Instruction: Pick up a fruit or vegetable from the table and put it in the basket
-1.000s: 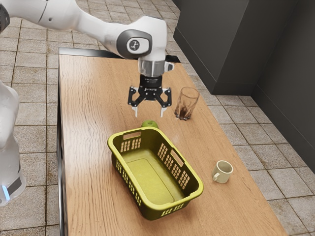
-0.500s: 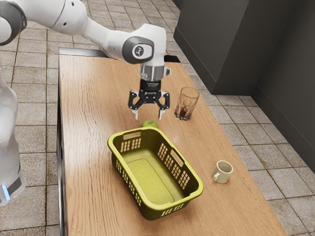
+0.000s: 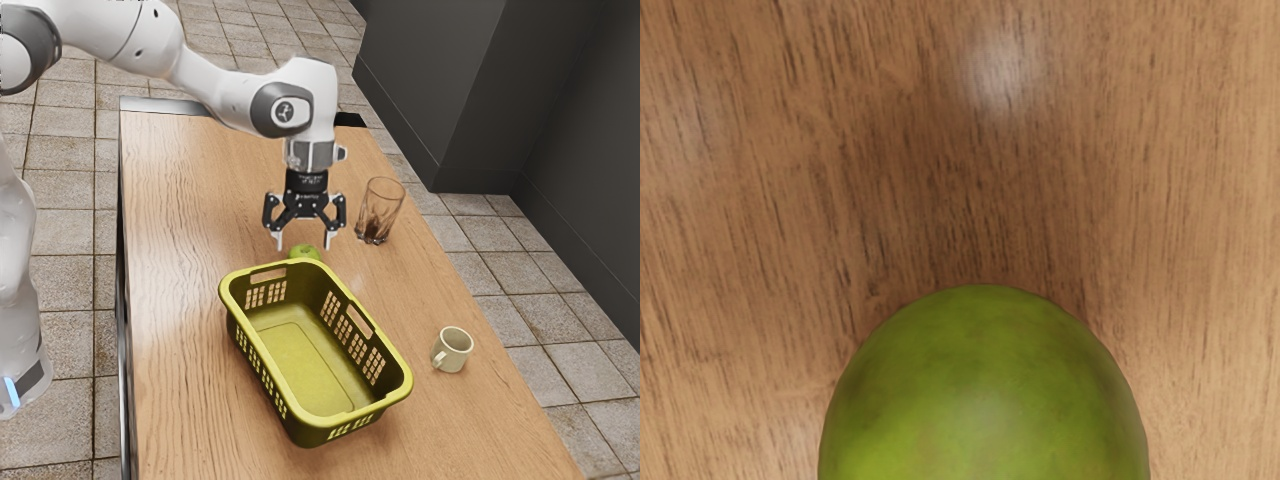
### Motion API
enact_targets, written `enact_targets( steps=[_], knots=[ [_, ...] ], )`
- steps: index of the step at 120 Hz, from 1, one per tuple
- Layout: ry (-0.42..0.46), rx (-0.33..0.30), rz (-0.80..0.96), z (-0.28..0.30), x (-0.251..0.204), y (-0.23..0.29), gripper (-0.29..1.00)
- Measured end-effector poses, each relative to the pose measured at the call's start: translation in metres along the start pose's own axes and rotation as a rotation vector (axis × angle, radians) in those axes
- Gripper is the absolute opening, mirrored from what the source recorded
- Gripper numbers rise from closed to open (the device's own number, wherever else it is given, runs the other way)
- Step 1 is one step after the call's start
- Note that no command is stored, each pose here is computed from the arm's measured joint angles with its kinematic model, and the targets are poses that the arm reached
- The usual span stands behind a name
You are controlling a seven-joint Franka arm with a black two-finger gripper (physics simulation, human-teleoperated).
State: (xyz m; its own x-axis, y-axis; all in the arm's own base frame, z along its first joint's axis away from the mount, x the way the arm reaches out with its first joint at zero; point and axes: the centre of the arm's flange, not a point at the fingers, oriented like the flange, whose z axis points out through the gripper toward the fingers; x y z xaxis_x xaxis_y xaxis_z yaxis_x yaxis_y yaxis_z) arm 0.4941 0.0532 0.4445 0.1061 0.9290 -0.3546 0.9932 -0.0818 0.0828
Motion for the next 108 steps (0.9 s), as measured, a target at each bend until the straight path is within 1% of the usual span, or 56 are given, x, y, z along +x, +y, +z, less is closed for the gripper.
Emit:
enact_targets(
  steps=[51,56,70,81,87,95,108],
  knots=[
    [-0.047,0.047,-0.040,0.039,0.012,0.007,0.67],
    [-0.052,0.045,-0.043,0.039,0.012,0.008,0.64],
    [-0.058,0.034,-0.046,0.036,0.010,0.009,0.40],
    [-0.058,0.032,-0.048,0.035,0.010,0.010,0.29],
    [-0.058,0.032,-0.049,0.035,0.010,0.009,0.28],
    [-0.058,0.029,-0.051,0.033,0.010,0.009,0.32],
    [-0.056,-0.013,-0.065,0.011,0.016,0.003,0.34]
  ],
)
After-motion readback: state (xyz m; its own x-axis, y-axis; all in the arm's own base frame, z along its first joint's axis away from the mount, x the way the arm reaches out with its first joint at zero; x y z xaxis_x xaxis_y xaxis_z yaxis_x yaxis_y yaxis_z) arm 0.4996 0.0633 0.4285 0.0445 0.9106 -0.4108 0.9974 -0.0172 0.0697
